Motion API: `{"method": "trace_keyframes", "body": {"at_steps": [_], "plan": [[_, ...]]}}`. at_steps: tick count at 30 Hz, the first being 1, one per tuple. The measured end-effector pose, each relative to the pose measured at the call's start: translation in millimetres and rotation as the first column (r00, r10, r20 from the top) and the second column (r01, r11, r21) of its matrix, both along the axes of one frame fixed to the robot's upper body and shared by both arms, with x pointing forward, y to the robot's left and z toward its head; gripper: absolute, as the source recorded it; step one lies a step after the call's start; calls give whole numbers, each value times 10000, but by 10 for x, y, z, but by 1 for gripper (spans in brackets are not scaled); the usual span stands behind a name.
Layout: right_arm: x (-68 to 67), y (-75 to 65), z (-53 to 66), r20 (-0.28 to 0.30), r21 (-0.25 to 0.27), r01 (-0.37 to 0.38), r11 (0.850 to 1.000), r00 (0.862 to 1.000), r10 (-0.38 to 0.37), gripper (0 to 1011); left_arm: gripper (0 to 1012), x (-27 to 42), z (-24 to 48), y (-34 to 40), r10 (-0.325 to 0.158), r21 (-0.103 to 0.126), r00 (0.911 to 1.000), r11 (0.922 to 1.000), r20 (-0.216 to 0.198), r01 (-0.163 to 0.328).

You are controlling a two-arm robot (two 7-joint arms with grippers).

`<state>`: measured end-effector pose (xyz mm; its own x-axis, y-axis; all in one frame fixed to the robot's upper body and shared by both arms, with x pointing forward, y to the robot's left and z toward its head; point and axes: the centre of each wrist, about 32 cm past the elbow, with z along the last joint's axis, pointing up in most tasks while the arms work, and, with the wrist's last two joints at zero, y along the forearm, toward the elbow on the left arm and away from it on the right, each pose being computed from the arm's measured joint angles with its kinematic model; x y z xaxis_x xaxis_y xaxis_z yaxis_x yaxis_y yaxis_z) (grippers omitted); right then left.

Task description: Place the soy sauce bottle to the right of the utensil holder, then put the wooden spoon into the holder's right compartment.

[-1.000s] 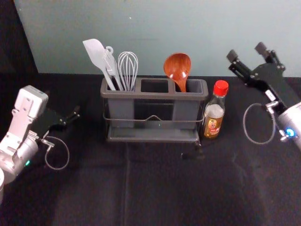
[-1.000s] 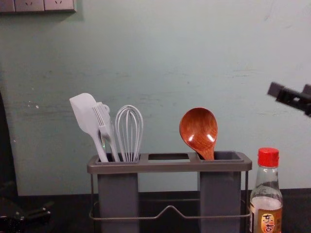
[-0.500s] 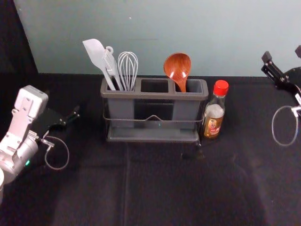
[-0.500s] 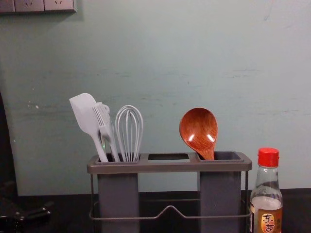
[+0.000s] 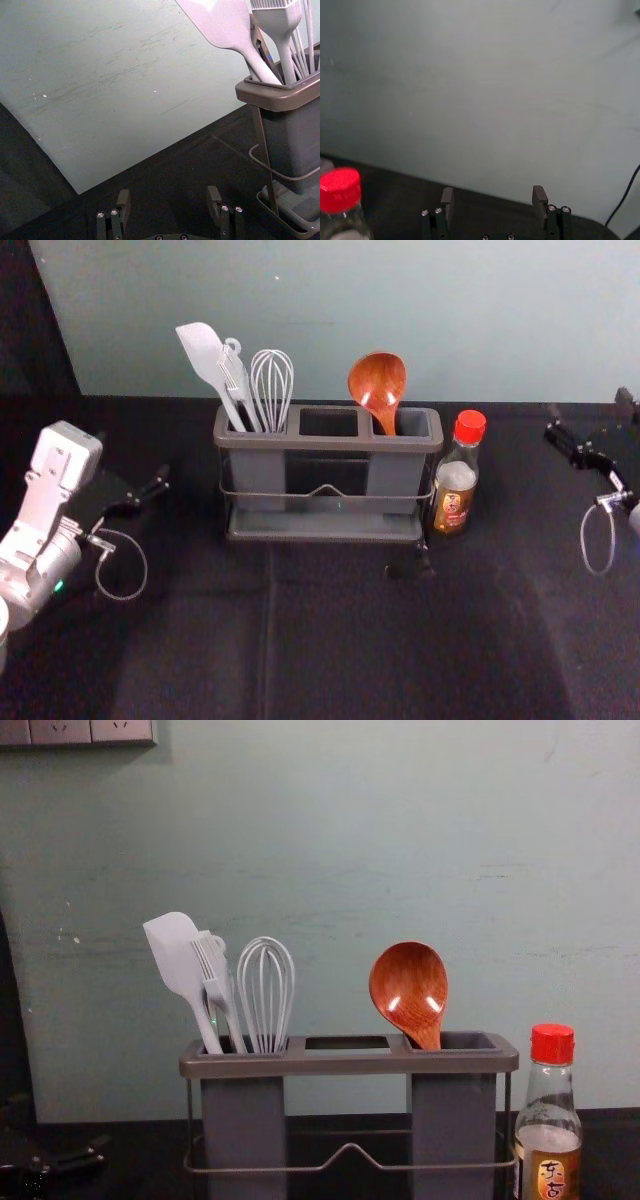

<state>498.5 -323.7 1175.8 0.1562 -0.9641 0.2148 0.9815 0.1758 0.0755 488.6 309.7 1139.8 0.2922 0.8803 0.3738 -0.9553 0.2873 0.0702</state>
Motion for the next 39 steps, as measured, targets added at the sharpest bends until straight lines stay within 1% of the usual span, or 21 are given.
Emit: {"method": "trace_keyframes", "body": {"at_steps": [3, 7, 11, 16, 21, 26, 29, 39], "plan": [[34, 19, -35, -369, -310, 63, 9995, 9993, -75, 1003, 1005, 0, 0, 0, 0, 0, 10000, 10000, -1, 0], [75, 40, -85, -558, -576, 48, 9983, 9984, -80, 1003, 1005, 0, 0, 0, -1, -1, 10000, 10000, -1, 1], [115, 52, -159, -783, -877, 53, 9961, 9969, -122, 1002, 1005, 0, 0, 0, 0, -1, 10000, 10000, 0, 0], [130, 49, -231, -882, -1122, 66, 9937, 9960, -166, 1003, 1005, 0, 0, 0, 0, 0, 10000, 10000, 0, 0], [123, 52, -303, -938, -1107, 117, 9938, 9953, -222, 1003, 1005, 0, 0, 0, -1, 0, 10000, 10000, -1, 1], [119, 50, -337, -863, -1022, 177, 9946, 9959, -266, 1003, 1005, 0, 0, 0, 0, -1, 10000, 10000, -1, 0], [117, 57, -343, -743, -900, 215, 9957, 9968, -283, 1003, 1005, 0, 0, 0, 0, 0, 10000, 10000, -1, 0], [117, 55, -346, -785, -933, 180, 9955, 9966, -254, 1002, 1005, 0, 0, 0, 0, 0, 10000, 10000, -1, 0]]}}
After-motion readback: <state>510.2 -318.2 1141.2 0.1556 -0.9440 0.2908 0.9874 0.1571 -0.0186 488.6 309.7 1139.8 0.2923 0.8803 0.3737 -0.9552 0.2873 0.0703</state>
